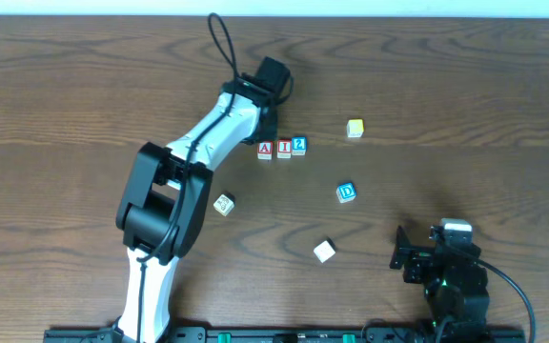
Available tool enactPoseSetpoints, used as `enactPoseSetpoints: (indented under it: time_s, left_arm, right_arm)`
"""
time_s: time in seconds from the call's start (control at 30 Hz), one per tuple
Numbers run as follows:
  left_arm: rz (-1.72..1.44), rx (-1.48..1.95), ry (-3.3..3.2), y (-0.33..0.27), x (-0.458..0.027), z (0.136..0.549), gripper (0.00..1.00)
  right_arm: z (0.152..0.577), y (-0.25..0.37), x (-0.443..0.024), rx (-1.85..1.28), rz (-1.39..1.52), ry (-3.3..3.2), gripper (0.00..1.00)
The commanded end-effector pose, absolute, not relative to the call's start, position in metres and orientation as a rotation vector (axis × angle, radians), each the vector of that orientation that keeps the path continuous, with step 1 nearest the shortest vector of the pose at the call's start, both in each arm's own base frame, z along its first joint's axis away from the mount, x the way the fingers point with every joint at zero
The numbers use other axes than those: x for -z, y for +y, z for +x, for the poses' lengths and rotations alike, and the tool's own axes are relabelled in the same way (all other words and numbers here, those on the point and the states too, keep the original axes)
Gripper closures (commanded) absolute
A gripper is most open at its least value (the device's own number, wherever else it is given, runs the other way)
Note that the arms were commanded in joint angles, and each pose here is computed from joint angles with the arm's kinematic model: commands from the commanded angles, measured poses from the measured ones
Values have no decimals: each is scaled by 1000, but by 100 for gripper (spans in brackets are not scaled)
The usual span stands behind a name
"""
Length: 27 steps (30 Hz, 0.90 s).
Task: Spell out Ai2
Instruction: 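Lower the 'A' block left of 'I' and open the left gripper, then lift the left gripper up and away from the blocks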
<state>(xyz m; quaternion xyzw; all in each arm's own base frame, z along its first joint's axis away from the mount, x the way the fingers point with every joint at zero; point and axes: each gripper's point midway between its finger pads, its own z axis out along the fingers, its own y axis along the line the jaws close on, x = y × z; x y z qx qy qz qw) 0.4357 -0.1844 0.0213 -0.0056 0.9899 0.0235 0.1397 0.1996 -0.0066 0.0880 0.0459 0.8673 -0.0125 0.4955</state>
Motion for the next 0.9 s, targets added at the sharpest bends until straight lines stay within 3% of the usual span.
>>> enactPoseSetpoints:
  time_s: [0.0, 0.4, 0.87]
  left_arm:
    - [-52, -86, 2839, -173, -32, 446, 94]
    - [-18, 49, 3009, -190, -24, 408, 94]
    - [8, 135, 2991, -207, -25, 411, 94]
  right_arm:
    - [199, -8, -87, 36, 113, 2102, 1]
    - [199, -8, -87, 36, 113, 2102, 1]
    - [199, -8, -87, 36, 114, 2102, 1]
